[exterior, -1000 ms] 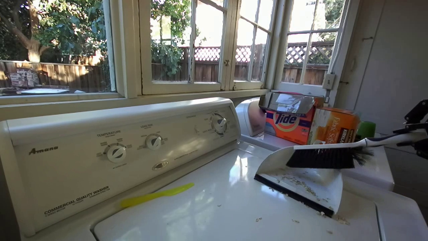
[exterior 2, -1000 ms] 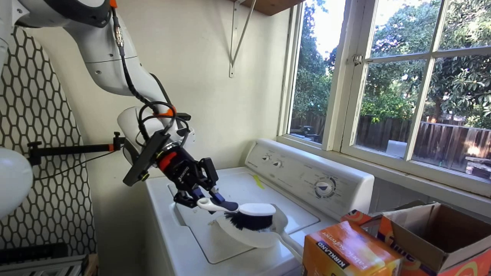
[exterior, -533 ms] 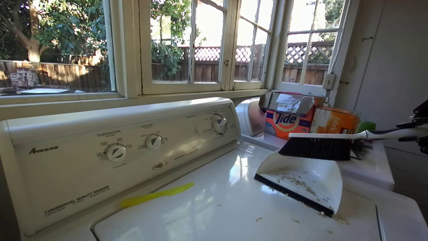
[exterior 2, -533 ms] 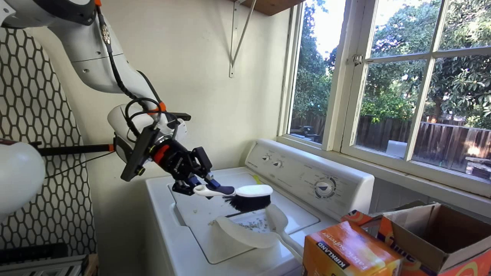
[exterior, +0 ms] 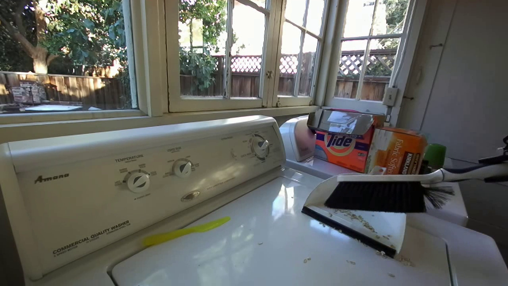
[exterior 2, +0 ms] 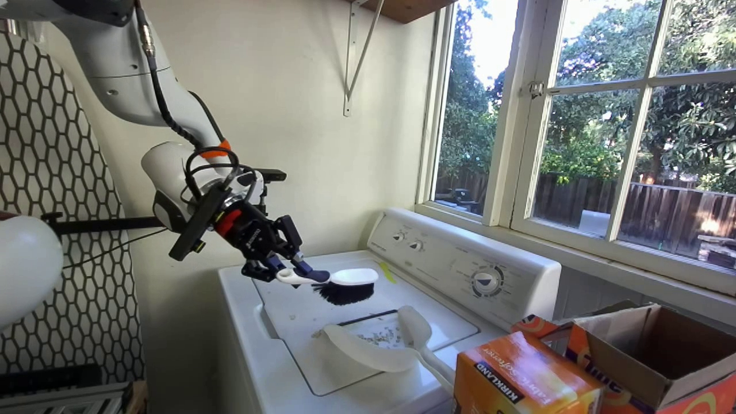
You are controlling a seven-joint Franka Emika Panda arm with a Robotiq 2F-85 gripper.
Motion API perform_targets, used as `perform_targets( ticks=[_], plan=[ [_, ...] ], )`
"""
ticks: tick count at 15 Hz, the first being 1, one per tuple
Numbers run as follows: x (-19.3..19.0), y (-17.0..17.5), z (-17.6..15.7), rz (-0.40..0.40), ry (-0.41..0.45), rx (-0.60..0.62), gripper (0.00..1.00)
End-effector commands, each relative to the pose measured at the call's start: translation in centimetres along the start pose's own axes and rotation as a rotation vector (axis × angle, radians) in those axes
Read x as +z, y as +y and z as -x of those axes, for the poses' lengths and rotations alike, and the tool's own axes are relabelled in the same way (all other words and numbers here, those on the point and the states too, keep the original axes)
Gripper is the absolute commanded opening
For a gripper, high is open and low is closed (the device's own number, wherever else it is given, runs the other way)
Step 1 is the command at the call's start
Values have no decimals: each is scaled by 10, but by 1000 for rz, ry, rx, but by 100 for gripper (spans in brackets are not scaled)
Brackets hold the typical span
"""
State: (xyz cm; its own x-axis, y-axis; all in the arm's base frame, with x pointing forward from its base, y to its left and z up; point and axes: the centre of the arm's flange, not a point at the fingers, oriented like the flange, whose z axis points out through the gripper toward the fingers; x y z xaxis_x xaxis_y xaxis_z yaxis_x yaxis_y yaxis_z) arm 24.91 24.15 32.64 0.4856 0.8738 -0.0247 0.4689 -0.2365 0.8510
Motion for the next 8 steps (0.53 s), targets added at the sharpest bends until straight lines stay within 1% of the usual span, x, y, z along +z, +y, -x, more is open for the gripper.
perform_targets(
  ticks=[1,4,8],
  plan=[
    [-10,5,-1,-121,37,-34,7],
    [-13,4,-2,-175,49,-71,7],
    [-9,-1,-6,-244,76,-150,7]
  ],
)
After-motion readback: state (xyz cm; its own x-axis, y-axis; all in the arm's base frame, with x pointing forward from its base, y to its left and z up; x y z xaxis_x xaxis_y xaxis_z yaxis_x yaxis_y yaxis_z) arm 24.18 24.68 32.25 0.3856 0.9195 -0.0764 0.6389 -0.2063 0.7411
